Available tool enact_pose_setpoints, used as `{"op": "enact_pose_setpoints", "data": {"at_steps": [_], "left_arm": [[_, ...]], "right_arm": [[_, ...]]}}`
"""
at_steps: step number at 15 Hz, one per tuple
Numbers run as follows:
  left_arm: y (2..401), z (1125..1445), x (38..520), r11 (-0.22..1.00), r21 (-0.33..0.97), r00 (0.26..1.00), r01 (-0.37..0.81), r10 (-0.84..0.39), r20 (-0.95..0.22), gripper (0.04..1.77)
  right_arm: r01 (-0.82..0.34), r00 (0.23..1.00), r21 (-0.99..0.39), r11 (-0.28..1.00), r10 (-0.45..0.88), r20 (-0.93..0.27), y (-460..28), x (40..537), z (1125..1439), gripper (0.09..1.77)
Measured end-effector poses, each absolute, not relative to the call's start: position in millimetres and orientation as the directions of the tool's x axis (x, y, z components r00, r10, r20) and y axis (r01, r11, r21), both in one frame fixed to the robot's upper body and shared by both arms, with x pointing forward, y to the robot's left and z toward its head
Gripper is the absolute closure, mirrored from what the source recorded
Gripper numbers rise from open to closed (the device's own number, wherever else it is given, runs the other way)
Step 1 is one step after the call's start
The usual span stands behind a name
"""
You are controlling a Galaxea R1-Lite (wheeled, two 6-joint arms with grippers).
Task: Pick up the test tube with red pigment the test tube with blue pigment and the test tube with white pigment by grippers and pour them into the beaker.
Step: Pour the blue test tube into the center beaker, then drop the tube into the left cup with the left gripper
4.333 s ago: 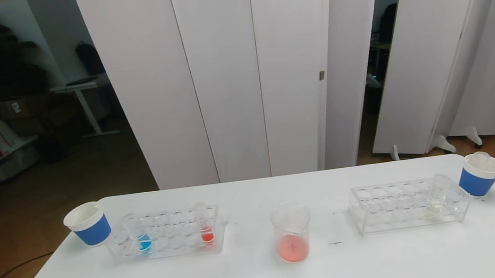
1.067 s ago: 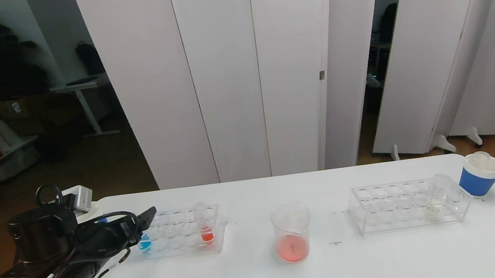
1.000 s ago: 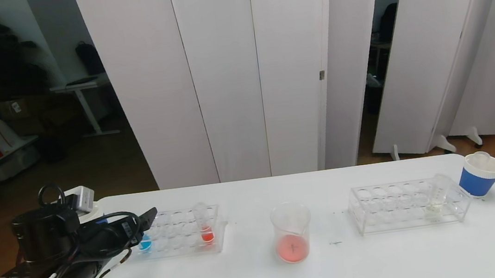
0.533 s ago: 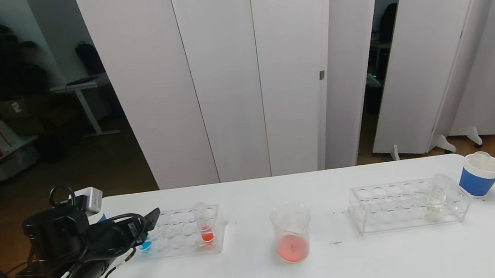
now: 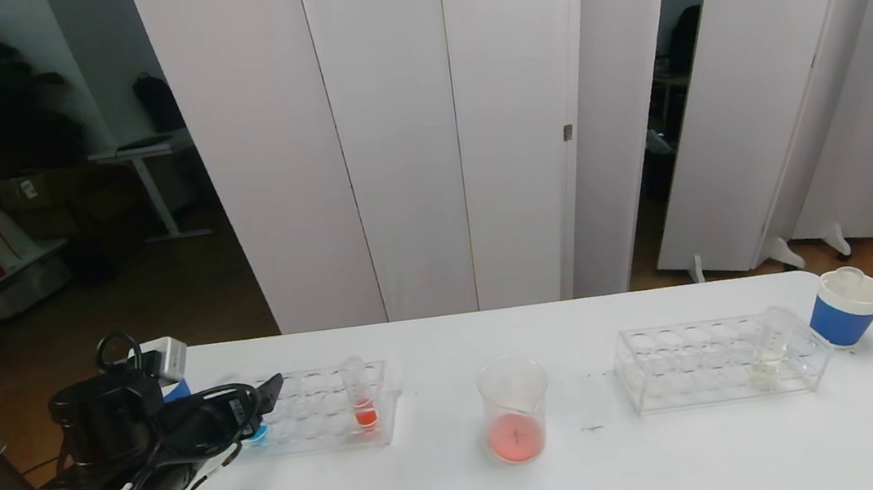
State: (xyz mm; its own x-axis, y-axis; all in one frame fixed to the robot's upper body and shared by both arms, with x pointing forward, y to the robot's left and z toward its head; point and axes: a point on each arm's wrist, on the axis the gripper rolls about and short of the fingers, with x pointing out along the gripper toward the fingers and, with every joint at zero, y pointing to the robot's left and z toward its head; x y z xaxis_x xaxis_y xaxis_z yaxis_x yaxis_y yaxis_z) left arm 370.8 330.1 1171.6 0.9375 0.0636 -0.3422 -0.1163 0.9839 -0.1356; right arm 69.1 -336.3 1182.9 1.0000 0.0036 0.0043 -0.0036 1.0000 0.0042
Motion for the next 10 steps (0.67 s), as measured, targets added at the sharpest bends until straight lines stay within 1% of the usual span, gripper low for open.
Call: {"op": "enact_pose_setpoints", "data": {"at_steps": [10], "left_arm": [[333.2,1165.3,375.6,0.98,-0.146,0.934,-0.132,0.074,-0.351,0.06]], "right_arm": [[-0.004,1.0,0.004,1.0,0.004,0.005,-336.3,69.1,1182.9,0.11]]}}
